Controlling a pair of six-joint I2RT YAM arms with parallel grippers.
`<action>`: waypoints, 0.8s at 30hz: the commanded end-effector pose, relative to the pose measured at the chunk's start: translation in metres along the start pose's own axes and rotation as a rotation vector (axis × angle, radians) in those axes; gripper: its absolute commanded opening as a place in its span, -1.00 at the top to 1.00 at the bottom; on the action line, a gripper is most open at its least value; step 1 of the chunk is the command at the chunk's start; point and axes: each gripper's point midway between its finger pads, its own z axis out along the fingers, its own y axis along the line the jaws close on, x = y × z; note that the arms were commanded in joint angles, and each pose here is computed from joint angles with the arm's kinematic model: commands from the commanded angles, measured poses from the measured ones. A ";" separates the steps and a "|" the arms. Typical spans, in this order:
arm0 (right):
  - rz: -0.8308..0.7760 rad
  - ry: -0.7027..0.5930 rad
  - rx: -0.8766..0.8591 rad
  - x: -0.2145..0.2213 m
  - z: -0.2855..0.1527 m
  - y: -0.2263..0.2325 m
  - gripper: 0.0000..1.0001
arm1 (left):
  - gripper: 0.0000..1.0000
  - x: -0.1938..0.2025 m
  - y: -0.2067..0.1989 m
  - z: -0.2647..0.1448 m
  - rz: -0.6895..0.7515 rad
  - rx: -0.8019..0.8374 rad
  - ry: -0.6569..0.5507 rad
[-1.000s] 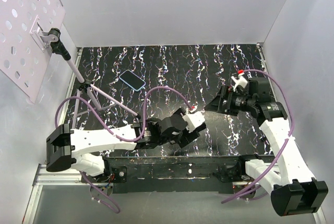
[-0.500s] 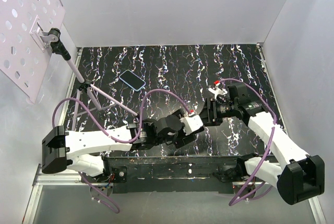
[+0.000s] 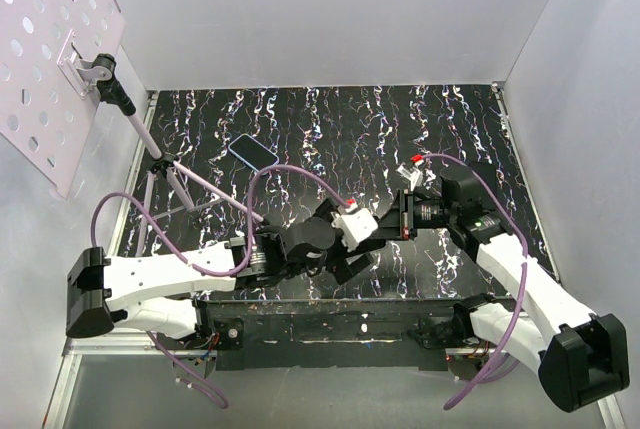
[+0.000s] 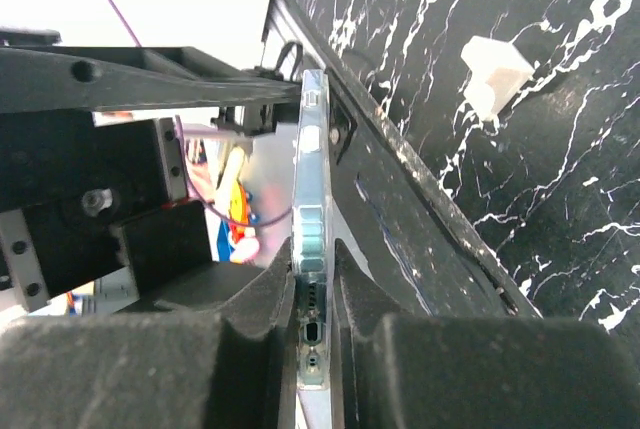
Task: Take the phone out of the phone case
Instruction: Pick up the phone at the center of the board.
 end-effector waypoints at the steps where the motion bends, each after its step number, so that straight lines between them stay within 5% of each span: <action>1: 0.041 -0.184 -0.008 -0.031 -0.003 0.017 0.97 | -0.96 -0.065 0.036 -0.028 -0.304 -0.163 -0.195; 9: 0.122 -0.465 -0.089 -0.073 -0.016 0.036 0.97 | -0.96 -0.046 0.087 -0.065 -0.919 -0.524 -0.135; 18: 0.156 -0.595 -0.290 -0.088 -0.030 0.063 0.97 | -0.97 -0.072 0.087 -0.065 -1.339 -0.219 -0.347; 24: 0.167 -0.592 -0.315 -0.085 -0.032 0.068 0.97 | -0.91 -0.082 0.095 -0.062 -1.382 -0.176 -0.439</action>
